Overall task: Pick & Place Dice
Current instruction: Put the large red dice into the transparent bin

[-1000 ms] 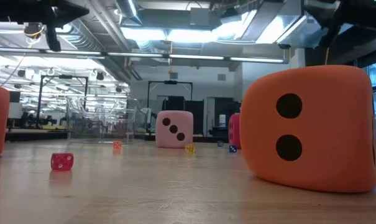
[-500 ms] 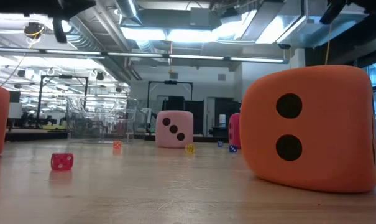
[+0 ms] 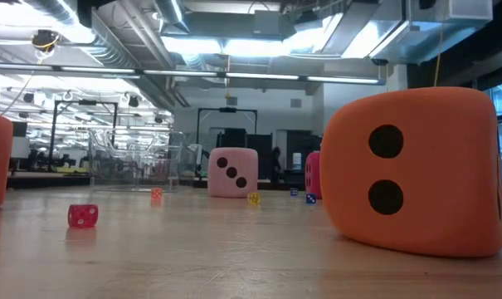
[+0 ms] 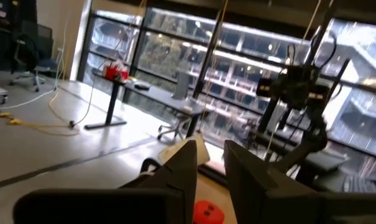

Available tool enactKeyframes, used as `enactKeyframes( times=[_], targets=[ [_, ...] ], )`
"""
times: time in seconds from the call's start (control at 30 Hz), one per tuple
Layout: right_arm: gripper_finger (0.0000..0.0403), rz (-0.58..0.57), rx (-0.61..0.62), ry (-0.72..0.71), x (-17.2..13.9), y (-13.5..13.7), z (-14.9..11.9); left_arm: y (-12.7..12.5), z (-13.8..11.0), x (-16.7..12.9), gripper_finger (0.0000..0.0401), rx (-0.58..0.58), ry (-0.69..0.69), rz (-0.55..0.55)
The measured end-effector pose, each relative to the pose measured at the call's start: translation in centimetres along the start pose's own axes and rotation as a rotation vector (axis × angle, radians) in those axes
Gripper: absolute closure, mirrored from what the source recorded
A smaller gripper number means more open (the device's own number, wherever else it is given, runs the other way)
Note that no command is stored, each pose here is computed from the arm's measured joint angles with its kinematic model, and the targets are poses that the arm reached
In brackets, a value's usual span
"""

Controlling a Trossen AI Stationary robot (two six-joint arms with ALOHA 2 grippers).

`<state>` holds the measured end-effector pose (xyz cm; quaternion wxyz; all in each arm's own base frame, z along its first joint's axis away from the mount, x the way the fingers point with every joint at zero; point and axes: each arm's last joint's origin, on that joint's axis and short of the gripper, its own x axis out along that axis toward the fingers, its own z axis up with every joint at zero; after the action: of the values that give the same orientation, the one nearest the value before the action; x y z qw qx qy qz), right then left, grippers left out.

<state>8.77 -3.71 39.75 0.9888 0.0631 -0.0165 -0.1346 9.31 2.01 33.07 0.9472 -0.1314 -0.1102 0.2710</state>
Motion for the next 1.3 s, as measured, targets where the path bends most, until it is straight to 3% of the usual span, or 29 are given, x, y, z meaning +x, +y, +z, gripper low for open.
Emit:
enactKeyframes(
  times=[0.17, 0.27, 0.6, 0.73, 1.1, 1.3],
  targets=[
    [0.0261, -0.064, -0.127, 0.195, 1.7, -0.5, 0.0, 0.1, -0.1, 0.0, 0.0312, 0.013, 0.022, 0.005],
    [0.0246, -0.061, -0.136, 0.248, 3.2, -0.8, -0.5, 0.1, -0.2, -0.1, 0.031, 0.014, 0.025, 0.005],
    [0.0099, -0.094, -0.181, 0.471, 8.2, -2.3, -3.2, 0.1, -0.4, -0.1, 0.031, 0.061, 0.047, 0.001],
    [0.0062, -0.107, -0.204, 0.61, 10.0, -2.9, -5.0, 0.1, -0.4, -0.1, 0.0311, 0.063, 0.047, 0.002],
    [0.0053, -0.076, -0.2, 0.842, 13.5, -3.4, -8.9, 0.2, -0.6, -0.1, 0.0308, 0.071, 0.067, 0.008],
    [0.0053, 0.0, -0.37, 0.983, 14.6, -1.6, -11.1, 0.2, -0.6, -0.1, 0.0308, 0.078, 0.067, 0.008]
  ],
)
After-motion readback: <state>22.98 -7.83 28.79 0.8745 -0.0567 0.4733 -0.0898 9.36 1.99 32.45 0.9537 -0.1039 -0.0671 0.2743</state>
